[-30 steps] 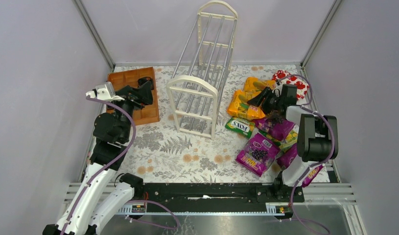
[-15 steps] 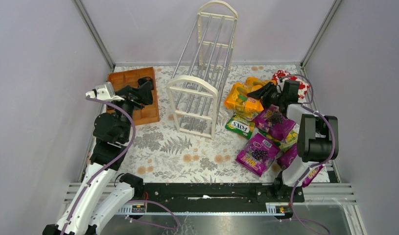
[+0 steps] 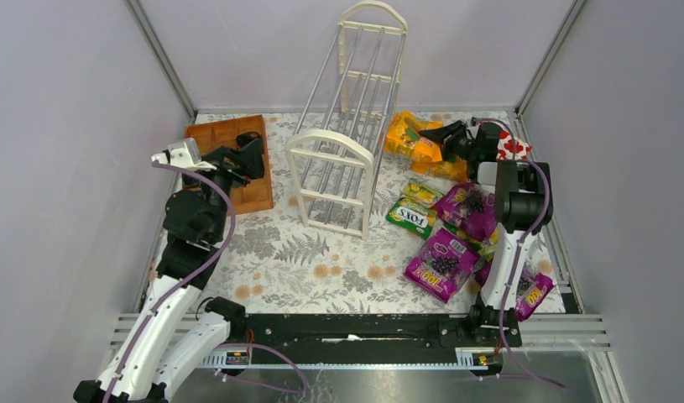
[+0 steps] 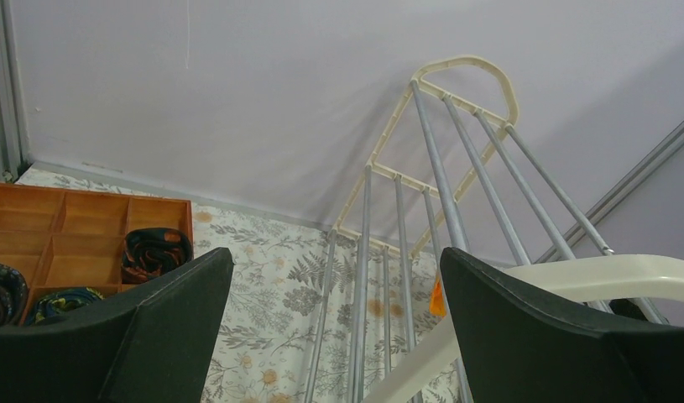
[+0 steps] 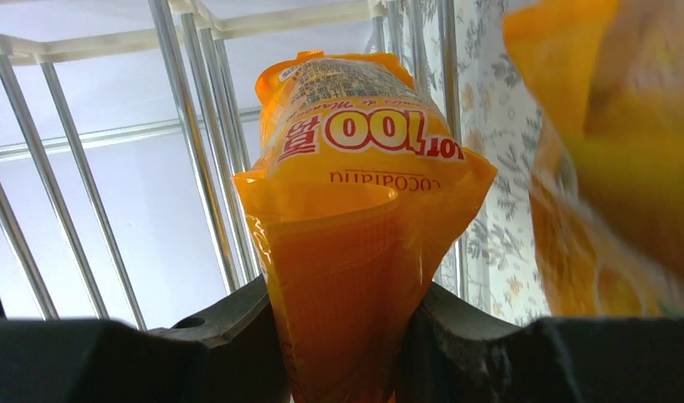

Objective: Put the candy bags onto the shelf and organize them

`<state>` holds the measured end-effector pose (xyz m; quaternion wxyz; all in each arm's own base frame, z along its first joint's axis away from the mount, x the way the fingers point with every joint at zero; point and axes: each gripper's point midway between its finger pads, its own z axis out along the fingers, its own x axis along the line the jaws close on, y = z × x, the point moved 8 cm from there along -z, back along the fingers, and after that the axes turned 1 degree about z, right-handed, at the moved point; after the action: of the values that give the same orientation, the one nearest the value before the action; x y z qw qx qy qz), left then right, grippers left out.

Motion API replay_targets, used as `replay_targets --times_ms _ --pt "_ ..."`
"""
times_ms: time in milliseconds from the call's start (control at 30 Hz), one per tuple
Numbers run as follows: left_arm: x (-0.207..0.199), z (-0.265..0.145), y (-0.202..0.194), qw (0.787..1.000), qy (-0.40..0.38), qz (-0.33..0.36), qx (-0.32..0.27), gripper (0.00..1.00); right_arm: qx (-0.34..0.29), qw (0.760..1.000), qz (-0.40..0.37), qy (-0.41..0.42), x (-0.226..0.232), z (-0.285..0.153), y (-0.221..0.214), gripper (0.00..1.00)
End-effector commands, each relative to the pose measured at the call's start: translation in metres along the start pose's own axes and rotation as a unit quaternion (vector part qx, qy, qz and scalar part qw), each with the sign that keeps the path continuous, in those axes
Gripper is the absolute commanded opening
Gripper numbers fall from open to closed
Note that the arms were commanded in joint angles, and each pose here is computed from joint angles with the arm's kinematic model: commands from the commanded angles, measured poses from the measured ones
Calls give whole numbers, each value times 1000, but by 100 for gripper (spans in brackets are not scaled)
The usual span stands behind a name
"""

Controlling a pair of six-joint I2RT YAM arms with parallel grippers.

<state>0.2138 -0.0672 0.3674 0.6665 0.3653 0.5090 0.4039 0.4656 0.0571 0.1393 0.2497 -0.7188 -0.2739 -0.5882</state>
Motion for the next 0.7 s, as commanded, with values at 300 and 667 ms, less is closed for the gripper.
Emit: replay_targets --times_ms 300,667 --pt "-1 12 -4 1000 -11 -6 11 99 51 994 -82 59 46 86 32 41" --pt "2 23 -10 999 -20 -19 32 99 105 985 -119 62 44 150 23 41"
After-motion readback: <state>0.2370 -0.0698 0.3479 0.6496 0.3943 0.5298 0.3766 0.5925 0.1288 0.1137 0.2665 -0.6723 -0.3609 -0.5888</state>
